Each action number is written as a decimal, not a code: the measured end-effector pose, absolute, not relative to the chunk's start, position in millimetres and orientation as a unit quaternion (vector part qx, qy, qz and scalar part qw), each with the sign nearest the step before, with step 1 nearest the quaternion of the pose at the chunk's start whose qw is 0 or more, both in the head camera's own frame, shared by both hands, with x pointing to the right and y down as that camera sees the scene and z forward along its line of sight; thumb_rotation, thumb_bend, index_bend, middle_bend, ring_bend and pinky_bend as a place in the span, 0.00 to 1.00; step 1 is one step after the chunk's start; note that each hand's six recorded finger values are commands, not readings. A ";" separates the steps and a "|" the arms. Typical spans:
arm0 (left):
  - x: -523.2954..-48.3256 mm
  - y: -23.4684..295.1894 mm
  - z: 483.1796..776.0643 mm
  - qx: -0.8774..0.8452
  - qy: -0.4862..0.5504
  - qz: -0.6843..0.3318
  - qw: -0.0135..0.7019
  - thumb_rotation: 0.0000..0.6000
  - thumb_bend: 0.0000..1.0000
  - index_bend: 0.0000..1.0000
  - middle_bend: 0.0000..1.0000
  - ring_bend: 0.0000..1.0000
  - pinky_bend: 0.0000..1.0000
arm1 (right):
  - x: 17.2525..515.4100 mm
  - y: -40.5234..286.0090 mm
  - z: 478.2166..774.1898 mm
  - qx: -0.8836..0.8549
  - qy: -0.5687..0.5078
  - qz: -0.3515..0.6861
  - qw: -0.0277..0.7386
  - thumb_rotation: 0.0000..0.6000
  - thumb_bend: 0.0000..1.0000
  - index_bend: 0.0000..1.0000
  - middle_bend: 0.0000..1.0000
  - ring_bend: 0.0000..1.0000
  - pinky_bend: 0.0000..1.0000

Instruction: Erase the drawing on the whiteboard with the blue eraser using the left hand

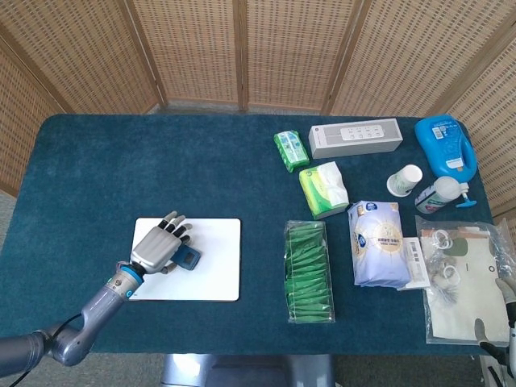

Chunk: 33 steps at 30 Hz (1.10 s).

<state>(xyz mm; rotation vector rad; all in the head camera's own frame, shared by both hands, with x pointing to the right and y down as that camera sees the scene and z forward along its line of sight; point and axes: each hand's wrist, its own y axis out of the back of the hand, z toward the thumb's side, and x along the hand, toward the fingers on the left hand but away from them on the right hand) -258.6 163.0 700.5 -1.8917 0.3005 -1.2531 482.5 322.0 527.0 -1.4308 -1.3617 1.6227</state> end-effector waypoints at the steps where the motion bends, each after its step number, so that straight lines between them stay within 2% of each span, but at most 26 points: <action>1: -257.4 165.0 699.1 -0.754 0.117 -0.496 0.414 1.00 0.36 0.80 0.21 0.00 0.00 | 482.4 322.0 527.0 -0.536 -0.510 0.608 0.289 1.00 0.40 0.11 0.12 0.00 0.07; 10: -253.0 179.1 691.0 -0.761 0.098 -0.485 0.419 1.00 0.36 0.82 0.22 0.00 0.00 | 481.7 321.1 527.1 -0.537 -0.510 0.607 0.290 1.00 0.40 0.11 0.12 0.00 0.07; 25: -268.5 148.6 703.0 -0.736 0.144 -0.512 0.419 1.00 0.36 0.81 0.18 0.00 0.00 | 483.0 321.8 526.8 -0.535 -0.511 0.608 0.289 1.00 0.40 0.11 0.12 0.00 0.07; 33: -262.8 164.7 702.3 -0.740 0.124 -0.503 0.429 1.00 0.36 0.84 0.17 0.00 0.00 | 482.4 321.7 526.1 -0.535 -0.511 0.607 0.289 1.00 0.40 0.11 0.12 0.00 0.07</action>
